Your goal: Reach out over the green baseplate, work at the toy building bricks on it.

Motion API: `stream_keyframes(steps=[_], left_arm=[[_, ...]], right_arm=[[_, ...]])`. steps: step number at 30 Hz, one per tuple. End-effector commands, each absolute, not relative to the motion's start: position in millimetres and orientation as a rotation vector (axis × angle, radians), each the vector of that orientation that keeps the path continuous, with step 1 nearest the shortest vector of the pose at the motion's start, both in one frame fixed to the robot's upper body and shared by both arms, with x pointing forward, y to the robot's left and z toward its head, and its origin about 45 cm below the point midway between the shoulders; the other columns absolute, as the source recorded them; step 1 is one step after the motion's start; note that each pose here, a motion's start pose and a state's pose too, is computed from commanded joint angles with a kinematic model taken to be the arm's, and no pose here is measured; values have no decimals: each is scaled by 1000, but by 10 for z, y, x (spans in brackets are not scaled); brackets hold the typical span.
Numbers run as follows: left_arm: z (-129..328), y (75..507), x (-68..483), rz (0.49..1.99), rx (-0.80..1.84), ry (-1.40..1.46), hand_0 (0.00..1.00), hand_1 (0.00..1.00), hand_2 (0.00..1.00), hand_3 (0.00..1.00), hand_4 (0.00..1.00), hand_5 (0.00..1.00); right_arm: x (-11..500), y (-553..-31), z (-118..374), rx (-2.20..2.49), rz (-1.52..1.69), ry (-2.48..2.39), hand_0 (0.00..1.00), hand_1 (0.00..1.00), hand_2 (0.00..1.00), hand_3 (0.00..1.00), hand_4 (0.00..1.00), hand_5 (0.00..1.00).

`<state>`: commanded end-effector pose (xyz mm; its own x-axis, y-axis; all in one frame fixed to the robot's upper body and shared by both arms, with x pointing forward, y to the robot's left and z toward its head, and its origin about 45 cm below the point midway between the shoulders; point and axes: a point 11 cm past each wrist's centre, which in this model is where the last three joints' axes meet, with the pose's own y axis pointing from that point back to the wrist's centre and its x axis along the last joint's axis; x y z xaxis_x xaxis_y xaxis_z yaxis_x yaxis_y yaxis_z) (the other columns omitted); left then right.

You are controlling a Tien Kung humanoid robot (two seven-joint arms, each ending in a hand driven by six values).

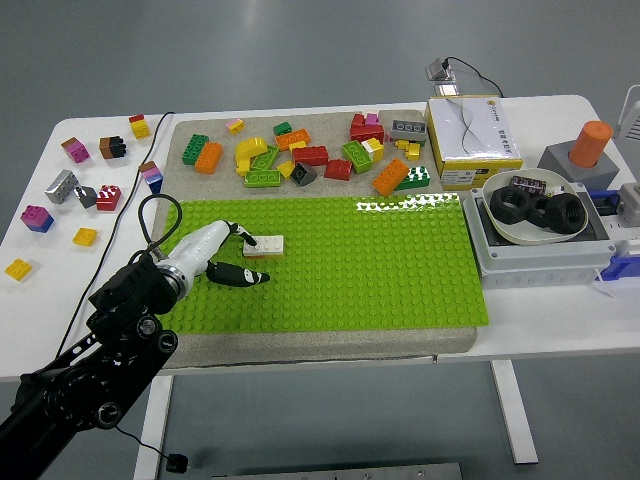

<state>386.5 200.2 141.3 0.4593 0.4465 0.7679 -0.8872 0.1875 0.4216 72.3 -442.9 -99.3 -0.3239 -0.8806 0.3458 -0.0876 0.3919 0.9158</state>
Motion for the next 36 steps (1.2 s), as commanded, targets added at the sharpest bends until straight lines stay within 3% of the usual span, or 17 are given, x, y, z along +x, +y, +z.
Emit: stream_keyframes(steps=[14, 15, 20, 21, 26, 27, 36], left_arm=[[1773, 2084, 3869, 1133, 879, -619, 998, 920, 910, 626, 935, 312], [1810, 2095, 3859, 1146, 868, -628, 989, 912, 896, 606, 860, 229], [1955, 2252, 3694, 1244, 759, -650, 989, 912, 896, 606, 860, 229], [1976, 2276, 3656, 1261, 733, -657, 925, 863, 852, 612, 751, 124], [1874, 2426, 3423, 1346, 592, -613, 925, 863, 852, 612, 751, 124], [1813, 2448, 3371, 1361, 566, -593, 778, 734, 727, 596, 677, 64], [1715, 2322, 3160, 1451, 280, -532, 733, 697, 701, 600, 647, 40]], right_arm=[[713, -4404, -1004, 866, -1046, -1682, 517, 532, 581, 626, 627, 749], [712, -4397, -1006, 867, -1046, -1680, 517, 533, 587, 626, 627, 748], [683, -4308, -1044, 890, -1061, -1649, 517, 533, 587, 626, 627, 748], [667, -4292, -1053, 894, -1065, -1641, 521, 540, 621, 629, 624, 747], [558, -4224, -1092, 894, -1100, -1608, 521, 540, 621, 629, 624, 747], [543, -4214, -1098, 893, -1104, -1604, 518, 544, 627, 631, 624, 753], [495, -4144, -1127, 904, -1141, -1588, 518, 544, 628, 631, 624, 753]])
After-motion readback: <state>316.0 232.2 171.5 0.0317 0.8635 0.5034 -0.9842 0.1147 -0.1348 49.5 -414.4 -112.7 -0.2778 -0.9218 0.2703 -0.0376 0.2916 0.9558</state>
